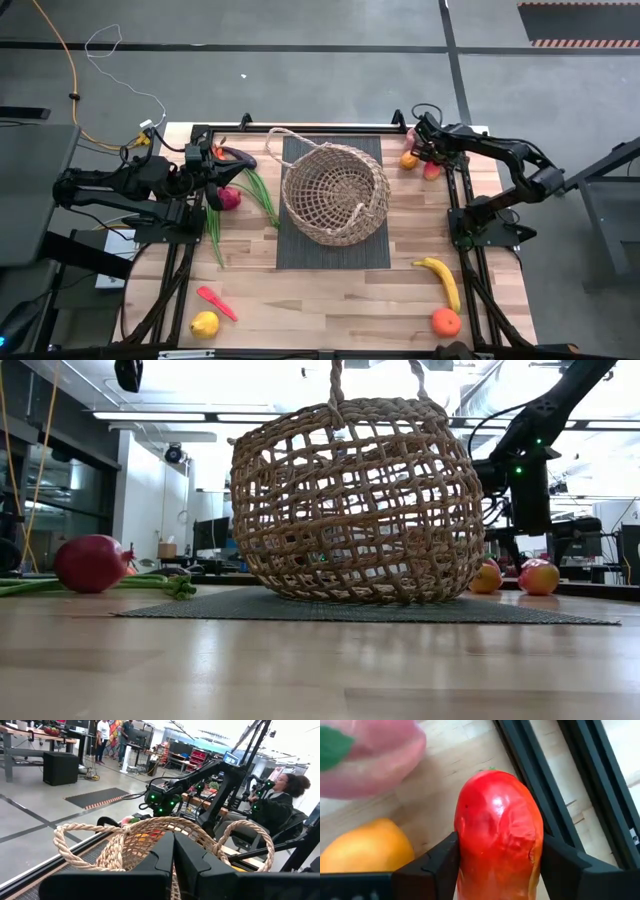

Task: Build produce basket
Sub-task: Put the mango into the woven basket

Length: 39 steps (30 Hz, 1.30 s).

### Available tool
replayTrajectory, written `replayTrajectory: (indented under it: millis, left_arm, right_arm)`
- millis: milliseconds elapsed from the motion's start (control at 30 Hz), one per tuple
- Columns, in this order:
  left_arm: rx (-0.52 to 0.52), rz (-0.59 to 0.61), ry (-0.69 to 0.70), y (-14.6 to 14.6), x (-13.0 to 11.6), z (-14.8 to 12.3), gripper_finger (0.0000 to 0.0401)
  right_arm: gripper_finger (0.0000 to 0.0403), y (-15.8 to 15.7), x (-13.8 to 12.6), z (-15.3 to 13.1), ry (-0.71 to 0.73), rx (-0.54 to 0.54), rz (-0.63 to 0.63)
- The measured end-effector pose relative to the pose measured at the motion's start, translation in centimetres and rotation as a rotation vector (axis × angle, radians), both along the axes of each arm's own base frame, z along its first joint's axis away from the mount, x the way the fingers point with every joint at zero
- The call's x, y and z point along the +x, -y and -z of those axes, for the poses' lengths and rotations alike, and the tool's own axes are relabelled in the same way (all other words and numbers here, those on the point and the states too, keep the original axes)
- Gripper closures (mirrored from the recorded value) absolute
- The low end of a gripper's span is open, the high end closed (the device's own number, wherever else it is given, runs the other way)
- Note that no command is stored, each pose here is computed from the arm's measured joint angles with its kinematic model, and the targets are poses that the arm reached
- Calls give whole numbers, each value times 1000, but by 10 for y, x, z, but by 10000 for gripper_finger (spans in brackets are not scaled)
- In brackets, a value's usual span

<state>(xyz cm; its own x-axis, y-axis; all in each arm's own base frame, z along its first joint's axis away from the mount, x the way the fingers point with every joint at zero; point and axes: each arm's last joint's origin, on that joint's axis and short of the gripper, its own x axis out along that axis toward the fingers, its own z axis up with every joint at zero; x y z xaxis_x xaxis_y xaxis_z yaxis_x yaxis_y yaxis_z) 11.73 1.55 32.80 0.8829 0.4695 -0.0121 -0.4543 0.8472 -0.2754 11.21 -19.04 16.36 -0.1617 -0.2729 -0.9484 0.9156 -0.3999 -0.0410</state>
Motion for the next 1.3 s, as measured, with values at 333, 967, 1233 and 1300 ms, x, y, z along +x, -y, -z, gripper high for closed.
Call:
replayTrajectory:
  millis: [333, 967, 1233, 1300]
  left_arm:
    - [0, 0, 0, 0, 0, 0, 400]
    - [1, 0, 0, 0, 0, 0, 401]
    - [0, 0, 0, 0, 0, 0, 401]
    - [1, 0, 0, 0, 0, 0, 401]
  right_arm:
    - [192, -16, -5, -45, 114, -199, -78]
    - [192, -96, 1, -149, 632, -837, -516]
    - [192, -116, 19, -182, 881, -1069, -817]
    - [192, -120, 21, -185, 924, -1091, -874]
